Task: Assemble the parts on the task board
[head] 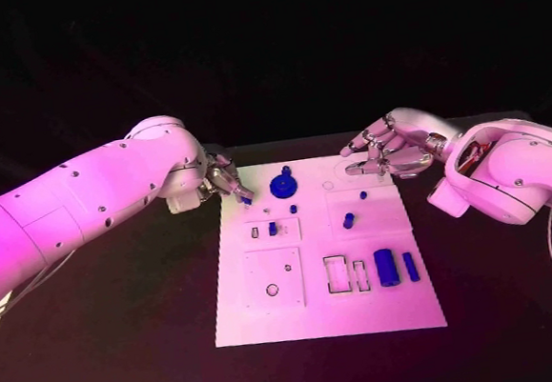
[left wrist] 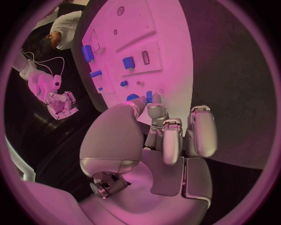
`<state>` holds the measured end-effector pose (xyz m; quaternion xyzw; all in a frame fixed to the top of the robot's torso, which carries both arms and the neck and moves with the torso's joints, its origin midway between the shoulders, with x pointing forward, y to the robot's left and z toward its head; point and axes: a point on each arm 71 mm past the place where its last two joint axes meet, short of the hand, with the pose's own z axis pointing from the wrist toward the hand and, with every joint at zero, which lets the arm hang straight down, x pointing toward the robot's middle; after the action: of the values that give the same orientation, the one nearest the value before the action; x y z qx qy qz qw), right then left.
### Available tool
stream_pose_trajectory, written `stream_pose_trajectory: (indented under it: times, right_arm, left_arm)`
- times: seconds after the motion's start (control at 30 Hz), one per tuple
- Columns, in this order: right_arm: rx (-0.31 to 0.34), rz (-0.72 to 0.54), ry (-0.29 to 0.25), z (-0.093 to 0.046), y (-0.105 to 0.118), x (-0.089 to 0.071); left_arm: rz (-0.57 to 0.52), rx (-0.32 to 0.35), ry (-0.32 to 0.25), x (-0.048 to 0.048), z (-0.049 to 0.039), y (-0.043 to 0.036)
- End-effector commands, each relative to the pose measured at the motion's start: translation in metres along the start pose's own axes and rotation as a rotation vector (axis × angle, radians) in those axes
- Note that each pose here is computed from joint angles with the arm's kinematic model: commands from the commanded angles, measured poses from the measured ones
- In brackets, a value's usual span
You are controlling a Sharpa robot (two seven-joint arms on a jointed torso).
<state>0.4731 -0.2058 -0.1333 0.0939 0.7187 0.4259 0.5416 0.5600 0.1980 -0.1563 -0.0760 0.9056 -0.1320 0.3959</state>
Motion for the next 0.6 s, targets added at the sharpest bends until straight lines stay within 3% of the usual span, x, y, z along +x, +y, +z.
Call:
stream_pose_trajectory:
  times: [0.03, 0.33, 0.6]
  right_arm:
    - [0.0, 0.001, 0.009, 0.0, -0.001, 0.001]
    - [0.005, 0.003, 0.01, -0.001, -0.002, 0.001]
    - [0.006, 0.004, 0.012, -0.001, -0.003, 0.002]
  left_arm:
    - [-0.048, 0.094, -0.078, 0.0016, -0.0054, -0.0065]
    - [-0.028, 0.145, -0.063, 0.0249, -0.0163, -0.0036]
    - [0.005, 0.129, -0.006, 0.0405, -0.0151, 0.004]
